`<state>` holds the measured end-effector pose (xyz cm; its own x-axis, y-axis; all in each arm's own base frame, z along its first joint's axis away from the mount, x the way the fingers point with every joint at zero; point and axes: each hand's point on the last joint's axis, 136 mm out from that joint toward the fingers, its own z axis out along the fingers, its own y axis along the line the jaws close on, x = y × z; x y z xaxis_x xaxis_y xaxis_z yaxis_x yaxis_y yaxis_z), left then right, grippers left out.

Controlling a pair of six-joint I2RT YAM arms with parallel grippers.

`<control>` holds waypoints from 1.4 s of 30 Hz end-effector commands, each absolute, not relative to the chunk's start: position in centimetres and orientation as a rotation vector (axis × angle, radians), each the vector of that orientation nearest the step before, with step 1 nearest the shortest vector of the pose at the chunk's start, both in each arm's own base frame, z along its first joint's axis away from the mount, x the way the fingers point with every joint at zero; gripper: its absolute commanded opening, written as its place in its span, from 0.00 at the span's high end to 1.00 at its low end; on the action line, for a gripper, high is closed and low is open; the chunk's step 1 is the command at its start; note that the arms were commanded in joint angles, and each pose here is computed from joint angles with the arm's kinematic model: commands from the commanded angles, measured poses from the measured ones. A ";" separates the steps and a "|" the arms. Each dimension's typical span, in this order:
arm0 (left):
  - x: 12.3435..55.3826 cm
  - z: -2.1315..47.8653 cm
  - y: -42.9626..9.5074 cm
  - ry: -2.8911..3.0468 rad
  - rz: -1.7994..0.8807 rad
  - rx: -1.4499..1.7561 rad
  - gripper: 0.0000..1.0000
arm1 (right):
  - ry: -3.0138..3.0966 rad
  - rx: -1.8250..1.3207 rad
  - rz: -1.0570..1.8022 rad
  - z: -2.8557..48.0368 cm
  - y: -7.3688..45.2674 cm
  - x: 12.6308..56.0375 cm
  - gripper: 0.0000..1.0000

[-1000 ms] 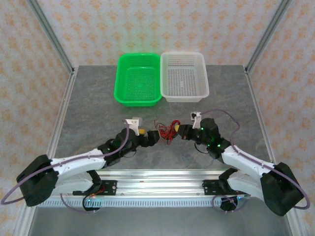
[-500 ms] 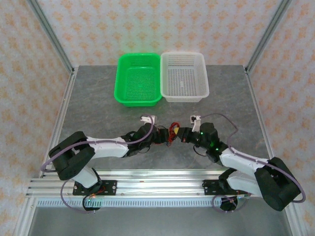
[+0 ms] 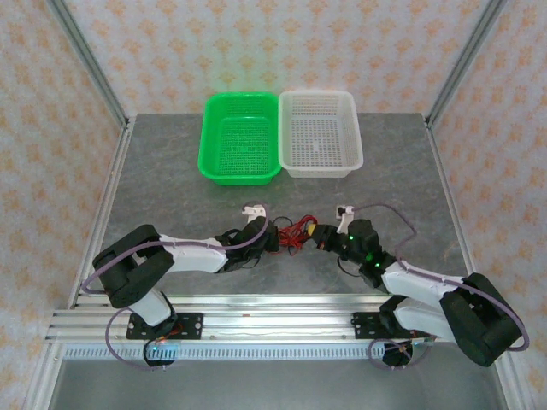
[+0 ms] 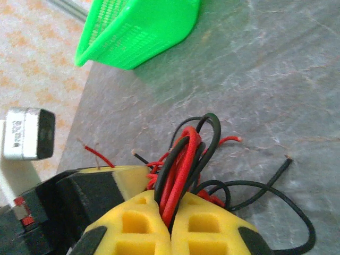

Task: Untangle the cables

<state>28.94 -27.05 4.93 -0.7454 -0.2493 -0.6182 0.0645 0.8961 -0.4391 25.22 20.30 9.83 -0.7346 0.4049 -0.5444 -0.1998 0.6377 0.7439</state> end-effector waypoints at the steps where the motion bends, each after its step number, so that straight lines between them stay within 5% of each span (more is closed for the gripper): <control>1: 29.2 3.9 -24.7 2.361 -0.413 -0.188 1.00 | 2.097 0.326 0.980 9.6 17.9 26.3 1.00; 9: 29.2 3.0 -21.6 2.376 -0.258 -0.249 1.00 | 2.296 0.530 0.598 3.8 13.0 25.4 1.00; 21: 29.0 3.0 -20.1 2.364 -0.197 -0.298 1.00 | 2.493 0.565 0.449 -1.1 12.3 23.7 1.00; 25: 29.3 5.6 -19.3 2.318 -0.167 -0.299 0.76 | 2.530 0.495 0.415 -0.2 12.6 23.9 0.99; 32: 29.9 14.8 -20.7 2.200 -0.304 -0.220 0.33 | 2.511 0.377 0.478 4.8 14.1 24.8 0.75; 37: 29.4 18.8 -21.9 2.168 -0.370 -0.178 0.26 | 2.515 0.334 0.583 7.9 15.5 24.6 0.44; 42: 28.1 18.4 -23.0 2.214 -0.395 -0.146 0.24 | 2.519 0.342 0.646 9.7 16.1 24.1 0.23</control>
<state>29.40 -23.46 20.16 -0.5687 -0.3184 -0.7584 0.0361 0.9115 -0.4098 25.25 16.39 9.45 -0.8103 0.3685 -0.4557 0.0934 0.8488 0.5204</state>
